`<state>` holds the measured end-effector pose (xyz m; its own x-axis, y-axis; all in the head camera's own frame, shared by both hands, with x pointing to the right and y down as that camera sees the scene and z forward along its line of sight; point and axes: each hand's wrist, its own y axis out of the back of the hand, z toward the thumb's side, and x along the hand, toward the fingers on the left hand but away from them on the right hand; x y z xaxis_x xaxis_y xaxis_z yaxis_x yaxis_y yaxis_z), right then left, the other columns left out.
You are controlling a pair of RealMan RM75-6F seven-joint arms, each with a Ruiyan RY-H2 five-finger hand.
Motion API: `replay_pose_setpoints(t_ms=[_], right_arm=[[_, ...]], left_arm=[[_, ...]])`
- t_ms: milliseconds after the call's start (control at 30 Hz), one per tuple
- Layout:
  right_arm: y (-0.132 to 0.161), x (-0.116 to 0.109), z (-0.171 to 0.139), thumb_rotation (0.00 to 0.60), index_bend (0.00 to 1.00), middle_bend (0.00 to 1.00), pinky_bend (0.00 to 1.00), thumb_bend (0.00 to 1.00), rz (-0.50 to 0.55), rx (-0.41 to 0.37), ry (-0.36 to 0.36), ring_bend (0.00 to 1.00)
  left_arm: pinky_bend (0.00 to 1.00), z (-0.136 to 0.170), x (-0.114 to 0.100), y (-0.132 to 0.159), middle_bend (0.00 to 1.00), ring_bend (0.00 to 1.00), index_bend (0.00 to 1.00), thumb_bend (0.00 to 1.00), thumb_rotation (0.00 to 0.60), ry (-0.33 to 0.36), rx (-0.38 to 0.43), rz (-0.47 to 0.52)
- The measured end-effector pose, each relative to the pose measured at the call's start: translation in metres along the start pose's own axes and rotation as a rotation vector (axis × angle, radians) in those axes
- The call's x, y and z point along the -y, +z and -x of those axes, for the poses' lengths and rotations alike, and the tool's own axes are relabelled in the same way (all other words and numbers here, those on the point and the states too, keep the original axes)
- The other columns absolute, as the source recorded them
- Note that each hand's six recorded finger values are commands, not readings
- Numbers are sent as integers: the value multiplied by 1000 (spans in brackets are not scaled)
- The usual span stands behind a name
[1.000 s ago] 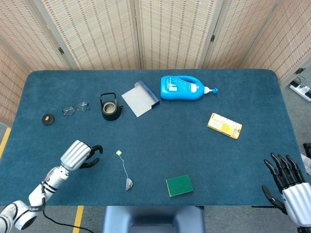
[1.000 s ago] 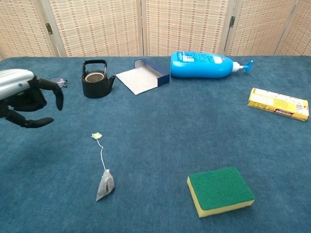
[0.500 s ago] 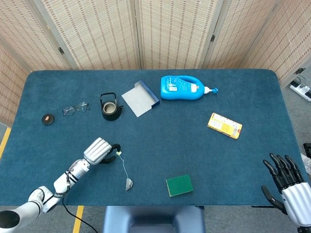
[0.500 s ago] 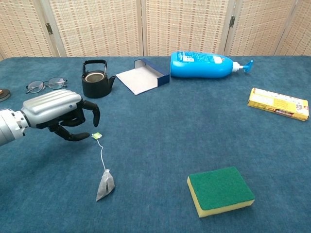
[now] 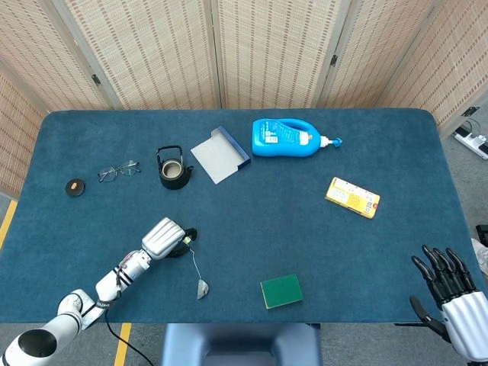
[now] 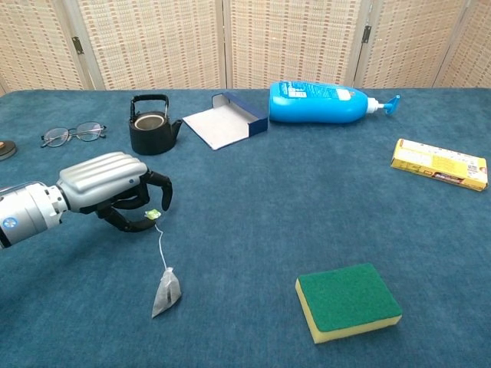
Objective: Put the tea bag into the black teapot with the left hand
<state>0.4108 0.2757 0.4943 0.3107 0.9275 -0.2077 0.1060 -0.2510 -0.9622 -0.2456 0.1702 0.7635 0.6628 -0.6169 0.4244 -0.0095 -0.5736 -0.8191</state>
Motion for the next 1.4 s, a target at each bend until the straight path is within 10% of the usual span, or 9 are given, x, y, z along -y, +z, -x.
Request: replay_pose_setpoints(t_ms=[1400], right_arm=[[1, 2, -5, 600, 0, 0, 0, 399, -9, 13, 1, 0]], left_arm=[[1000, -7, 10, -8, 1000, 1000, 543, 390, 600, -23, -22, 23]])
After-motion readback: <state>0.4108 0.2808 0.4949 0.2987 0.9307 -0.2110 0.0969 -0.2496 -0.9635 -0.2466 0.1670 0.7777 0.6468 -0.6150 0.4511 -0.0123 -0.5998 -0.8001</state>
